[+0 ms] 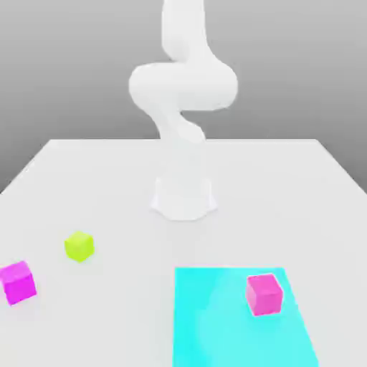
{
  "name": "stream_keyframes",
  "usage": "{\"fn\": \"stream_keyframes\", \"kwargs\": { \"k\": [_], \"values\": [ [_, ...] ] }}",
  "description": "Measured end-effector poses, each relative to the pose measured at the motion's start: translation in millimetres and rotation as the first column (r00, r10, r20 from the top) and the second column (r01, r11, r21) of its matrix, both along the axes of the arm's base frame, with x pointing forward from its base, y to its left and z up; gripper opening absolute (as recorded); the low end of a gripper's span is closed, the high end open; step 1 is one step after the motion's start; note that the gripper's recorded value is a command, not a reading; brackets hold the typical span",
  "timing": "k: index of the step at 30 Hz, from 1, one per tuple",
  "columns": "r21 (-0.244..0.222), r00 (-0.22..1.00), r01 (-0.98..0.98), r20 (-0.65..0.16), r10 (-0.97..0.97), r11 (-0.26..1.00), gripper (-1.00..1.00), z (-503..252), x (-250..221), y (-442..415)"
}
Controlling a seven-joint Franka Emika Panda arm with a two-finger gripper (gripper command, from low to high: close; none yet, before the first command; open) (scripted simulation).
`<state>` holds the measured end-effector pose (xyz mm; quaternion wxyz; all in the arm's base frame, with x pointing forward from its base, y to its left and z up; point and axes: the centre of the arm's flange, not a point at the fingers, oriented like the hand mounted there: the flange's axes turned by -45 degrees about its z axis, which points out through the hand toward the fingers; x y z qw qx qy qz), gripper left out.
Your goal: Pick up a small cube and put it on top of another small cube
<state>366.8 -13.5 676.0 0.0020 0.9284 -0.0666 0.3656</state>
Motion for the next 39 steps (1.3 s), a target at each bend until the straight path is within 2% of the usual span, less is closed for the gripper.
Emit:
{"fn": "stream_keyframes", "kwargs": {
  "k": [5,9,14,19,27,35,39],
  "values": [
    [0.073,0.966,0.243,-0.104,-0.235,0.967,0.00,-75,30,-39],
    [0.119,0.894,0.433,-0.187,-0.408,0.894,0.00,-136,40,-77],
    [0.158,0.748,0.652,-0.294,-0.595,0.742,0.00,-212,35,-126],
    [0.175,0.552,0.830,-0.398,-0.733,0.530,0.00,-285,10,-171],
    [0.151,0.172,0.983,-0.549,-0.818,0.105,0.00,-390,-60,-219],
    [0.072,-0.209,0.938,-0.664,-0.718,-0.340,0.00,-473,-147,-227],
    [0.057,-0.270,0.909,-0.675,-0.686,-0.414,0.00,-490,-158,-227]
  ]
}}
